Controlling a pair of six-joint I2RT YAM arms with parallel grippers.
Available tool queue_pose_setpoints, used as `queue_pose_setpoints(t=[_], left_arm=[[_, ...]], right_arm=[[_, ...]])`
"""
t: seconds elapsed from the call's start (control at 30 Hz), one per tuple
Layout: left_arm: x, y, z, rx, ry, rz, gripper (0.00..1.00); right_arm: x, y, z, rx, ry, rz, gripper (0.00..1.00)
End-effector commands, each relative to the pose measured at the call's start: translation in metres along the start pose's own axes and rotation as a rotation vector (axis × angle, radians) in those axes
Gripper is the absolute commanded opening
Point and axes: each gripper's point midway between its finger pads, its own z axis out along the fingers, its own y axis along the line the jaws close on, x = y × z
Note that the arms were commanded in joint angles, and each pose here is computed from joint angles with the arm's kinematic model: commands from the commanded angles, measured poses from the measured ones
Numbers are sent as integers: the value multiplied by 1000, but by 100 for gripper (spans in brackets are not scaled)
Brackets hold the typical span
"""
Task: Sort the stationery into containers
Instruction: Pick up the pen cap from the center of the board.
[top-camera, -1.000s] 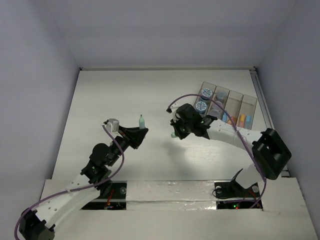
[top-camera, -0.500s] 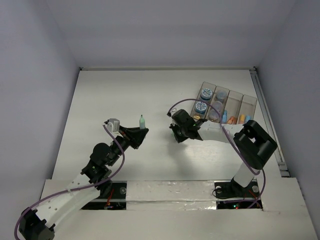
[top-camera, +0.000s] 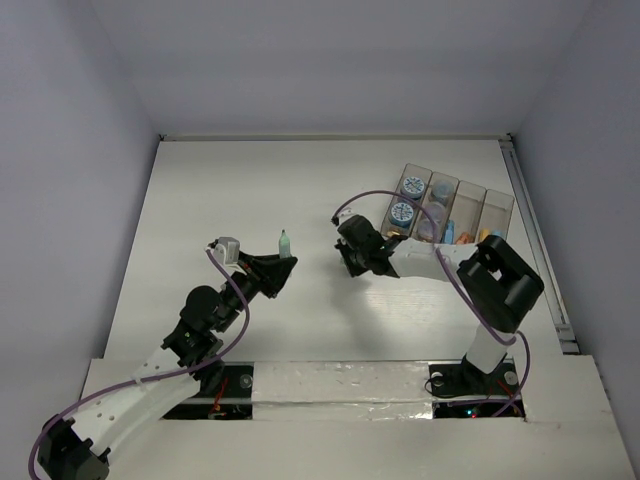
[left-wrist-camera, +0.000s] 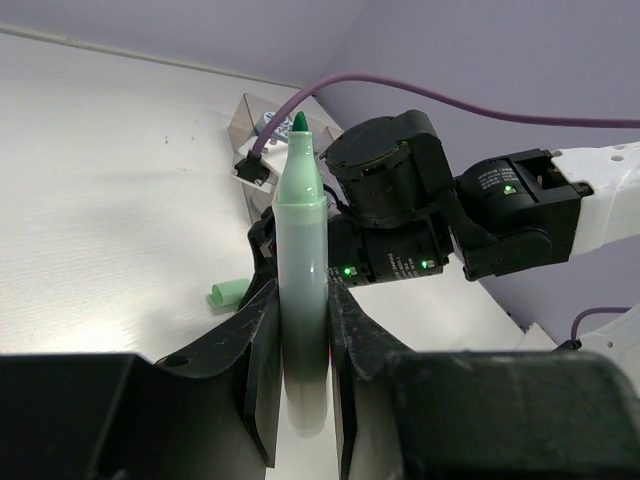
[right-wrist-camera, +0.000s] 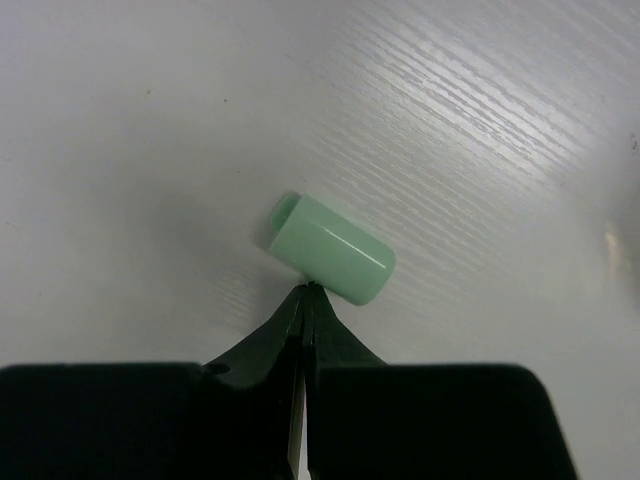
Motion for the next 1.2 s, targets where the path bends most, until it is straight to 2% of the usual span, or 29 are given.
queue_pose_setpoints(t=[0.0,0.07,0.1,0.13,0.17,0.47,0.5,0.53,0.57,0.63,0.73,0.9,1.03,1.17], left_arm=[[-8,-7,2,34,-34,10,0],[-8,-7,2,34,-32,10,0],[-8,-7,2,34,-34,10,0],[-8,-7,2,37,-34,10,0],[-8,-8,2,38,-35,8,0],[-7,-7,2,37,-28,8,0],[-7,-7,2,36,-29,8,0],[-7,-7,2,37,-28,8,0],[-6,-7,3,36,-25,8,0],[-6,-7,3,38,-24,9,0],[-5,-8,3,41,-22,7,0],[-3,-8,4,46,-15,4,0],[-3,-8,4,45,-14,4,0],[-4,-8,3,42,-18,4,0]], right_arm=[[5,-9,-12,23,26,-1,6],[3,-7,-18,15,29,13,11],[5,-4,-21,-1,40,21,19],[5,-2,-22,-13,42,24,21],[2,-1,-23,-19,34,29,27],[-10,-5,-6,-47,-17,76,31],[-13,-2,-8,-61,-20,73,39],[-15,-1,-10,-67,-22,73,40],[-16,-2,-15,-66,-19,72,46],[-14,-1,-20,-73,-7,66,51],[-10,-1,-30,-83,19,67,53],[-17,9,-42,-140,10,90,69],[-31,15,-33,-142,0,141,73],[-31,15,-11,-109,35,166,70]])
